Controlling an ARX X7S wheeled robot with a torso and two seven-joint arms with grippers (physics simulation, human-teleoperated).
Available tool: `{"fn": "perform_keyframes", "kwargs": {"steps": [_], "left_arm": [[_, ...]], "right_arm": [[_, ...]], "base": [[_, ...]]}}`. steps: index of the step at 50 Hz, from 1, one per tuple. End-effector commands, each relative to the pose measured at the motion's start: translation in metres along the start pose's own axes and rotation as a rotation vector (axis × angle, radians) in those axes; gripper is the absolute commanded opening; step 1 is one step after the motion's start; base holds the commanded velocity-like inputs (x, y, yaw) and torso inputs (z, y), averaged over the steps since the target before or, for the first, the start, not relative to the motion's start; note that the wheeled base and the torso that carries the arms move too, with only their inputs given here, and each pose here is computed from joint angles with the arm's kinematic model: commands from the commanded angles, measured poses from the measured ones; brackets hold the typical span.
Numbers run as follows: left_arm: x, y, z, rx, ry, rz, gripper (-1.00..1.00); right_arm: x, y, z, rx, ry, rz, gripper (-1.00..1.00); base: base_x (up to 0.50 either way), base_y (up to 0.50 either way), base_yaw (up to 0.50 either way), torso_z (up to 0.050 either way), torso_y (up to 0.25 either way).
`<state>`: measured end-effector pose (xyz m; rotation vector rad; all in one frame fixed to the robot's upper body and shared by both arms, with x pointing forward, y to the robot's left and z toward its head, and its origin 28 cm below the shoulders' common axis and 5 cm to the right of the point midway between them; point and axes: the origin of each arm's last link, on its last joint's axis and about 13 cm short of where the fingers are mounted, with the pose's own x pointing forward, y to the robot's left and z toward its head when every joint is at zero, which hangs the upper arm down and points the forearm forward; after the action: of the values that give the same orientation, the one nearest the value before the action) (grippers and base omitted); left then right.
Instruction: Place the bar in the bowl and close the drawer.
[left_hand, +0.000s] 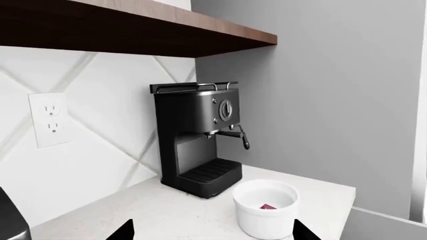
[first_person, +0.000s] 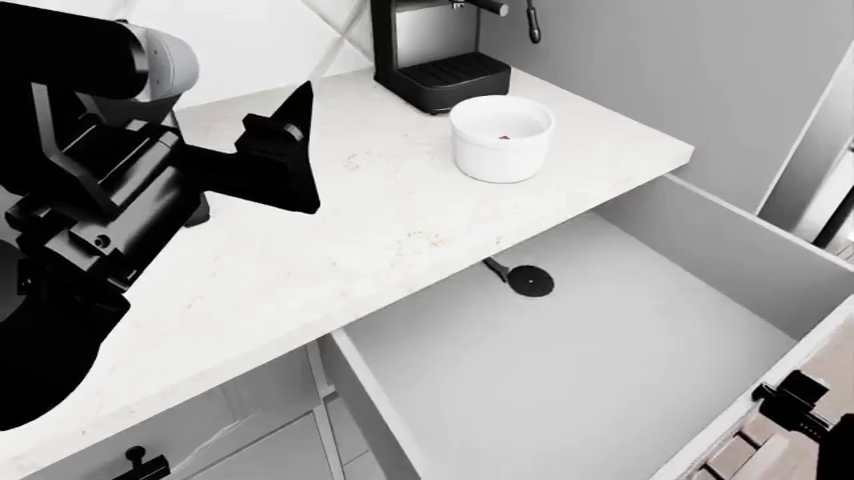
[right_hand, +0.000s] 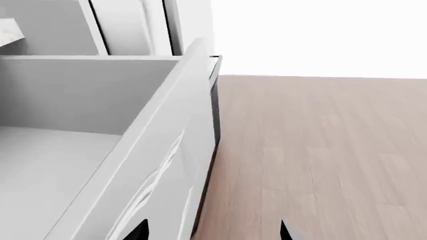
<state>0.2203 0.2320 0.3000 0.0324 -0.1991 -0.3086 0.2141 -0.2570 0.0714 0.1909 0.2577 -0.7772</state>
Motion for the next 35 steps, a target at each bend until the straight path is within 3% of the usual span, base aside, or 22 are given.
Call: {"fn": "perform_keyframes", "kwargs": {"steps": [1, 35], "left_arm": [[0.003, -0.003, 0.006, 0.002, -0.052, -0.024, 1.0], [0.002, 0.0, 0.005, -0.006, -0.05, -0.016, 1.0]], "right_arm": [[-0.003, 0.031, -0.038, 0.044, 0.159, 0.168, 1.0], [0.008, 0.097, -0.061, -0.027, 0.22, 0.317, 1.0]], "base": [[0.0, 0.0, 0.0, 0.0, 0.0], [0.0, 0.0, 0.0, -0.002, 0.0]]}}
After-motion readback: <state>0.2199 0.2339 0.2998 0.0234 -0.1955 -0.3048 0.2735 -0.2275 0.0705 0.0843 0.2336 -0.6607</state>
